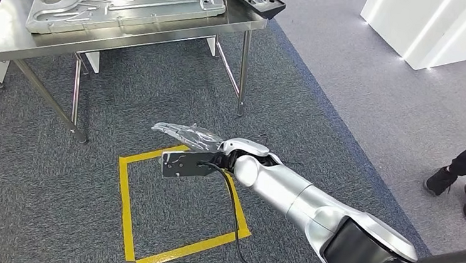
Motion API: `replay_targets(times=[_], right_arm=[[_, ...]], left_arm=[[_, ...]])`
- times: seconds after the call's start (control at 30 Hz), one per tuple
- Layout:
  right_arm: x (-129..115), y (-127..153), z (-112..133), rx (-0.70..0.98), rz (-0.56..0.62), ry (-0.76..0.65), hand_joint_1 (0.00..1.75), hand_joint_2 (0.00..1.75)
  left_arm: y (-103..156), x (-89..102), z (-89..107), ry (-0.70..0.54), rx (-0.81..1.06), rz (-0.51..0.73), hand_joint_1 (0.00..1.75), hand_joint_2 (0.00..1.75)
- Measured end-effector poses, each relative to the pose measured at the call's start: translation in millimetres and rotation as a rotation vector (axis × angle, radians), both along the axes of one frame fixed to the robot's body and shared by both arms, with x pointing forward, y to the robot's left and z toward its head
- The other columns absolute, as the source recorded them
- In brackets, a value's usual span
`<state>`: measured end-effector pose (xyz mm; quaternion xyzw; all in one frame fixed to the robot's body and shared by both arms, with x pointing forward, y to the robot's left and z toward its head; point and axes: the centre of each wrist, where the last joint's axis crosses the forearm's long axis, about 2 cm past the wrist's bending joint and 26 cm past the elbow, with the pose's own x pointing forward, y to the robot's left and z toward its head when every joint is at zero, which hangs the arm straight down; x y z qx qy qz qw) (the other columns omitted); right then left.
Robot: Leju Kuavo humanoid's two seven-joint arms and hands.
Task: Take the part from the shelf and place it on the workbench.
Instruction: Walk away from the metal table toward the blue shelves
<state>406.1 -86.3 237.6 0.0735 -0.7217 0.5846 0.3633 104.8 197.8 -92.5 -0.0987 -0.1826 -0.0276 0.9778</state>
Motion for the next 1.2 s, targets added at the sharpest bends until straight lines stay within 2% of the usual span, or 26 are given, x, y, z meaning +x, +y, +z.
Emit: replay_targets(times=[0.17, 0.27, 0.4, 0.73, 0.9, 1.2], right_arm=[[0.7, -7.6, -21.1, 0.032, -0.027, 0.05, 0.0, 0.0], [-2.8, -18.3, -49.4, 0.091, -0.056, 0.047, 0.0, 0.0], [-19.4, -32.6, -95.4, 0.131, -0.137, 0.039, 0.0, 0.0], [-70.6, -58.5, -176.4, 0.132, -0.354, 0.095, 0.0, 0.0], [-93.2, -70.3, -204.2, 0.122, -0.445, 0.161, 0.0, 0.0], [-127.2, -84.4, -238.4, 0.091, -0.581, 0.269, 0.0, 0.0]], left_arm=[[0.0, 0.7, 0.2, -0.002, 0.004, 0.002, 0.0, 0.0], [-0.3, 2.4, 0.6, -0.006, 0.006, 0.002, 0.0, 0.0], [-0.8, 3.4, 1.0, -0.008, 0.01, 0.003, 0.0, 0.0], [-0.7, 4.6, 1.2, -0.018, 0.023, 0.002, 0.0, 0.0], [-0.6, 5.3, 1.4, -0.021, 0.03, -0.006, 0.0, 0.0], [-0.6, 5.7, 1.5, -0.022, 0.037, -0.02, 0.0, 0.0]])
